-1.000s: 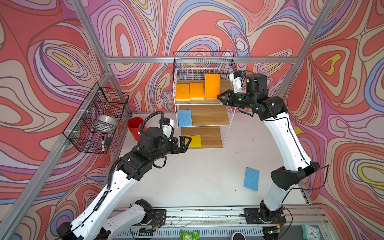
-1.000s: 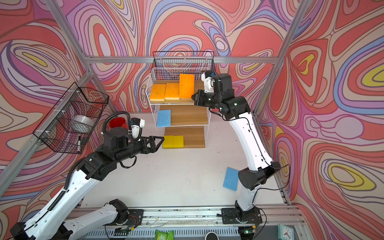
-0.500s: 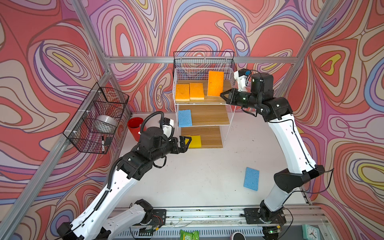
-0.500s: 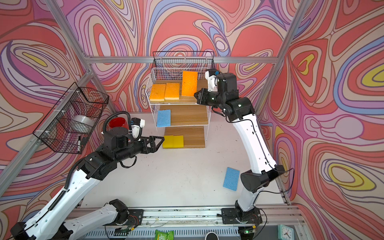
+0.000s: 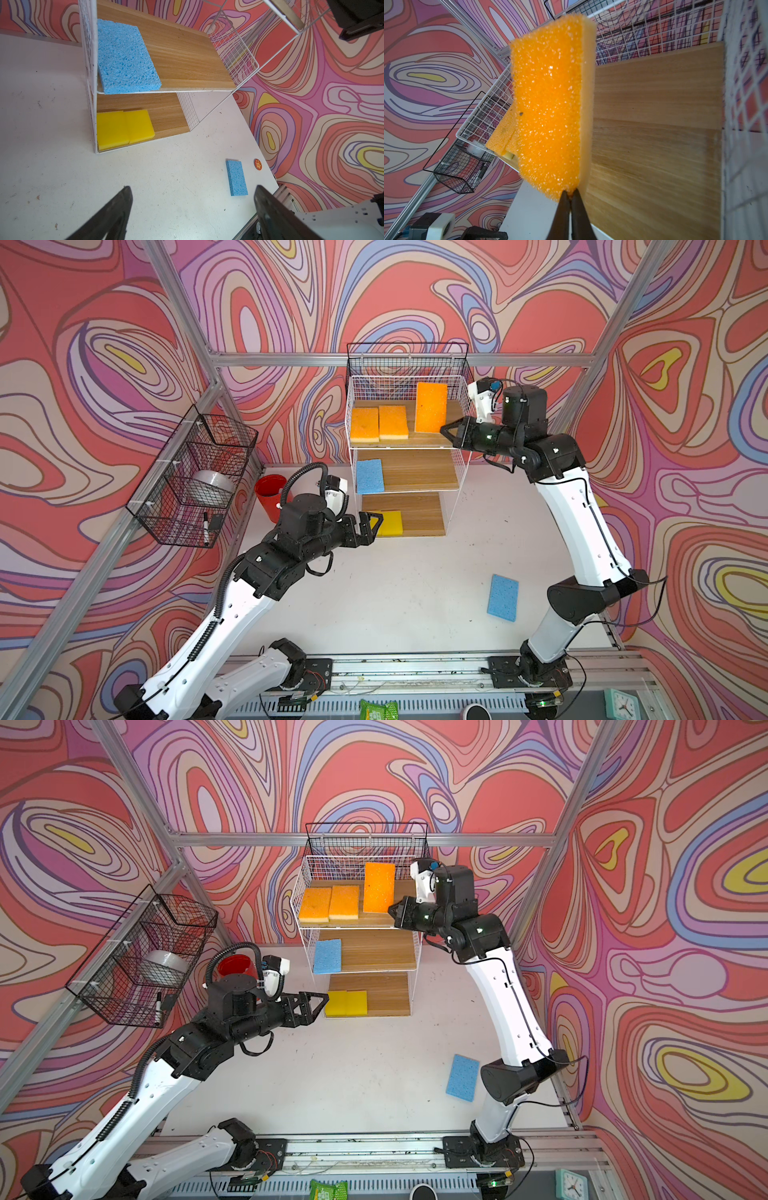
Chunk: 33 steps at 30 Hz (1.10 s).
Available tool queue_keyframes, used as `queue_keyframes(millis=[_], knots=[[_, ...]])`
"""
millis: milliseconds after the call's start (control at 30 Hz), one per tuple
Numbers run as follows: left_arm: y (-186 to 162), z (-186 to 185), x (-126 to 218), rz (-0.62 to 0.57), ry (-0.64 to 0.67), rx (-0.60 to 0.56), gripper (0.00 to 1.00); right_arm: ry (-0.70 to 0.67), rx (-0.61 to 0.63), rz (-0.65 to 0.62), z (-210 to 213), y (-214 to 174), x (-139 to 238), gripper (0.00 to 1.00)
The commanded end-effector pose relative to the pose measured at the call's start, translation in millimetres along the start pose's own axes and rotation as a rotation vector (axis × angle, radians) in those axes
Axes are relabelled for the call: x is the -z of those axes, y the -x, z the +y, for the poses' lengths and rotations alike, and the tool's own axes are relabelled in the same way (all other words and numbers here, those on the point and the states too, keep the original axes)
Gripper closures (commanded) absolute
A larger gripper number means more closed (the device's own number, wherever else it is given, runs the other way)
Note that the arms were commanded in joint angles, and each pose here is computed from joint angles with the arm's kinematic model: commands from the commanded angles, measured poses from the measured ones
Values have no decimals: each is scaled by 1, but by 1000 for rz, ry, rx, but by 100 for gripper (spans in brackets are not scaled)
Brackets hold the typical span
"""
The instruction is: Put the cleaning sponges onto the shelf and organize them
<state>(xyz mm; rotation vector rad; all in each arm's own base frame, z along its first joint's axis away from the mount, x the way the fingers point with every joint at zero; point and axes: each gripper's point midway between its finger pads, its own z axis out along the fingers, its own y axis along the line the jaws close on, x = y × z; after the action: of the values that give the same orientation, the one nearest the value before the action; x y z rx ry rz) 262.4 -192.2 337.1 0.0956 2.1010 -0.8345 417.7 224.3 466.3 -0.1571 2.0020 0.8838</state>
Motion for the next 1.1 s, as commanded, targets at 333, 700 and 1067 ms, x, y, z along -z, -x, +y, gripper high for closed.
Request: queue_keyframes(millis=[333, 700, 1067], knots=[[10, -4, 0, -23, -15, -9, 7, 17, -7, 44, -9, -9, -24, 100], [9, -3, 2, -24, -19, -1, 7, 73, 49, -83, 17, 11, 16, 100], [6, -3, 9, -30, -28, 20, 7, 69, 61, -86, 25, 11, 32, 100]])
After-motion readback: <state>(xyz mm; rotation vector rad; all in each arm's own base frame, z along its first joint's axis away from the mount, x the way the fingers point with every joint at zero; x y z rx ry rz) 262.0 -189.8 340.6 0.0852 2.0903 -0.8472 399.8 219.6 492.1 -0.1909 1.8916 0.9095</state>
